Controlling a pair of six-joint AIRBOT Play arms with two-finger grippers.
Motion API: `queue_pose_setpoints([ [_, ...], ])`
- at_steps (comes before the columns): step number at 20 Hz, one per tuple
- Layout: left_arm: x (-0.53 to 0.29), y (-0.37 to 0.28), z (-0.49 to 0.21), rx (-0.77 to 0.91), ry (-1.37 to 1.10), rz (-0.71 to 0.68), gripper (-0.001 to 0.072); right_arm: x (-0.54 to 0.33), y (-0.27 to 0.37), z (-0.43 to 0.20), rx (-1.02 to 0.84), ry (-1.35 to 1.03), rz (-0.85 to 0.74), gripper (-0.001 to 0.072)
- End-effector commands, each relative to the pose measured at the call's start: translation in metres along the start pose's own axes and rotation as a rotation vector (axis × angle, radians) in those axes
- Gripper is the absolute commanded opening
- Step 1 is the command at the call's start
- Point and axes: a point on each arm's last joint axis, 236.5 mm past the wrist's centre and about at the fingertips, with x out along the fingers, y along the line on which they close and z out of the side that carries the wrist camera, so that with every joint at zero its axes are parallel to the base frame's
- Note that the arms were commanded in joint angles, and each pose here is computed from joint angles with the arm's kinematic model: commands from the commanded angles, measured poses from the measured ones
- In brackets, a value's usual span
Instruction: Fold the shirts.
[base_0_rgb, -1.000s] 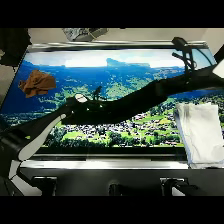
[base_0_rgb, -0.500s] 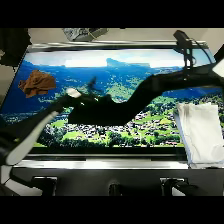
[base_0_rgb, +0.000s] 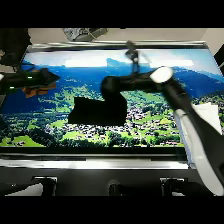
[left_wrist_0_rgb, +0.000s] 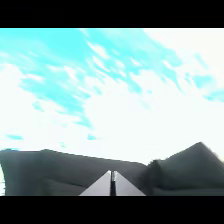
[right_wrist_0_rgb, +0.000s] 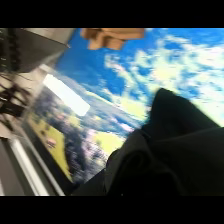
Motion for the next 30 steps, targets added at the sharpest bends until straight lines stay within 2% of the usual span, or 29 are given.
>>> queue_pose_setpoints([
  [1, -0.035, 0.021, 0.009, -0.014, -0.032, 0.047, 0.0031, 0.07, 0.004, -0.017, 0.136, -0.038, 0.044, 0.0046],
  [5, -0.031, 0.015, 0.002, 0.014, -0.004, 0.033, 0.0031, 0.127, -0.011, -0.055, 0.257, -0.018, 0.037, 0.0048],
  [6, -0.03, 0.013, 0.001, 0.018, -0.001, 0.03, 0.0031, 0.137, -0.017, -0.062, 0.275, -0.017, 0.026, 0.0074],
  [7, -0.03, 0.012, 0.001, 0.019, 0.001, 0.029, 0.0031, 0.146, -0.021, -0.068, 0.306, -0.02, 0.021, 0.0157],
  [8, -0.029, 0.011, 0.0, 0.021, 0.003, 0.027, 0.0031, 0.154, -0.021, -0.074, 0.346, -0.02, 0.028, 0.0335],
  [9, -0.028, 0.011, 0.0, 0.022, 0.004, 0.026, 0.0031, 0.157, -0.023, -0.075, 0.373, -0.022, 0.037, 0.0449],
  [11, -0.029, 0.011, 0.0, 0.022, 0.003, 0.027, 0.0031, 0.153, -0.019, -0.073, 0.277, -0.013, 0.063, 0.061],
  [14, -0.029, 0.011, 0.0, 0.033, 0.004, 0.027, 0.0031, 0.109, -0.039, -0.07, 0.102, 0.098, 0.056, 0.0617],
  [18, -0.029, 0.013, 0.0, 0.049, 0.004, 0.031, 0.0032, -0.013, -0.15, -0.102, 0.104, 0.415, -0.273, 0.0625],
  [20, -0.029, 0.013, 0.0, 0.051, 0.006, 0.034, 0.0031, -0.064, -0.195, -0.133, 0.199, 0.549, -0.419, 0.0622],
  [26, -0.028, 0.013, 0.0, 0.051, 0.006, 0.033, 0.0032, -0.015, -0.21, -0.166, 0.423, 0.453, -0.322, 0.0621],
  [28, -0.028, 0.013, 0.0, 0.051, 0.006, 0.033, 0.0032, 0.006, -0.209, -0.175, 0.469, 0.447, -0.289, 0.0594],
  [30, -0.028, 0.013, 0.0, 0.052, 0.006, 0.033, 0.0032, 0.023, -0.208, -0.175, 0.497, 0.412, -0.273, 0.0537],
])
